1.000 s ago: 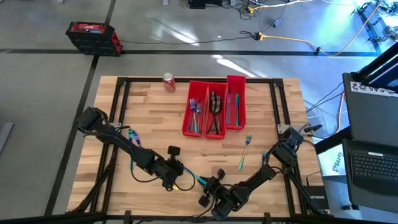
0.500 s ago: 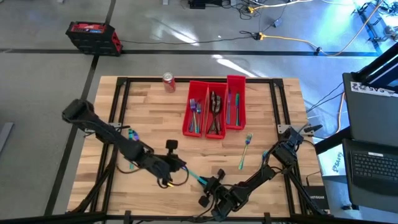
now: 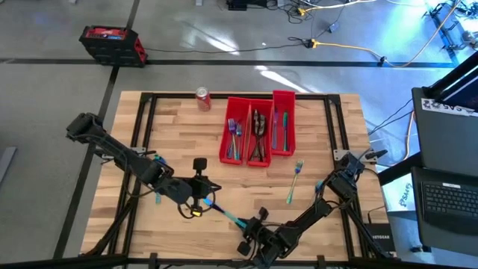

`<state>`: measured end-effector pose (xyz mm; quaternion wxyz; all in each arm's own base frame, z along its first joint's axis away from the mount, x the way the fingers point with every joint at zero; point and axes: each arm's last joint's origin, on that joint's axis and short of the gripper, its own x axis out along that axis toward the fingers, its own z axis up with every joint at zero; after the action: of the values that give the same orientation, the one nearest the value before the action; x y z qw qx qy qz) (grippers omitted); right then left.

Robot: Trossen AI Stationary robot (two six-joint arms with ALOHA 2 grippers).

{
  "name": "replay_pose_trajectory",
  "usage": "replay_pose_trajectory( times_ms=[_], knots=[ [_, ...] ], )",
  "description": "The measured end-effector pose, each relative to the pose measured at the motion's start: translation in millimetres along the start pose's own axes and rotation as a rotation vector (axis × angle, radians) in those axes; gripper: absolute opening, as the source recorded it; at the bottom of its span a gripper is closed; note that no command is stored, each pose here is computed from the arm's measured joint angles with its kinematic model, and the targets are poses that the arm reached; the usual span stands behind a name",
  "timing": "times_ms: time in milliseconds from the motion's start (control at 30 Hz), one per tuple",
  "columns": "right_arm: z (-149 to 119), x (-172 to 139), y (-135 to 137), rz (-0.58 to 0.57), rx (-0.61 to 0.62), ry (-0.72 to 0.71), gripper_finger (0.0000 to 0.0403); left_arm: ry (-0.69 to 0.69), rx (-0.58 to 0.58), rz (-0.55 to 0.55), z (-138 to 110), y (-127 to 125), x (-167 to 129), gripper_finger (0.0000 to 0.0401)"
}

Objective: Sort silverware
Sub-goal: Put the right purple table knife into the right red bin

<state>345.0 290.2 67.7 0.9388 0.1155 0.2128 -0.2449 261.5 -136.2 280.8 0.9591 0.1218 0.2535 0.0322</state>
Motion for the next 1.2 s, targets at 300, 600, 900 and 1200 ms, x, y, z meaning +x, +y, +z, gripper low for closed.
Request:
replay_pose_trajectory(
  times_ms=[300,600,900,1200],
  knots=[
    [16.6,-4.0,9.4,-0.042,-0.040,-0.015,0.0049,-0.003,-0.011,0.005,0.3,0.1,0.0,0.0000],
    [39.8,-11.4,18.9,-0.088,-0.066,0.028,0.0049,-0.008,-0.028,0.036,0.5,1.0,0.1,0.0000],
    [53.4,-20.1,17.6,-0.140,-0.030,0.049,0.0049,-0.011,-0.046,0.041,0.8,1.0,0.2,0.0000],
    [76.9,-50.8,1.7,-0.215,0.007,0.024,0.0049,-0.014,-0.020,0.111,0.6,2.8,-0.2,0.0000]
  ],
)
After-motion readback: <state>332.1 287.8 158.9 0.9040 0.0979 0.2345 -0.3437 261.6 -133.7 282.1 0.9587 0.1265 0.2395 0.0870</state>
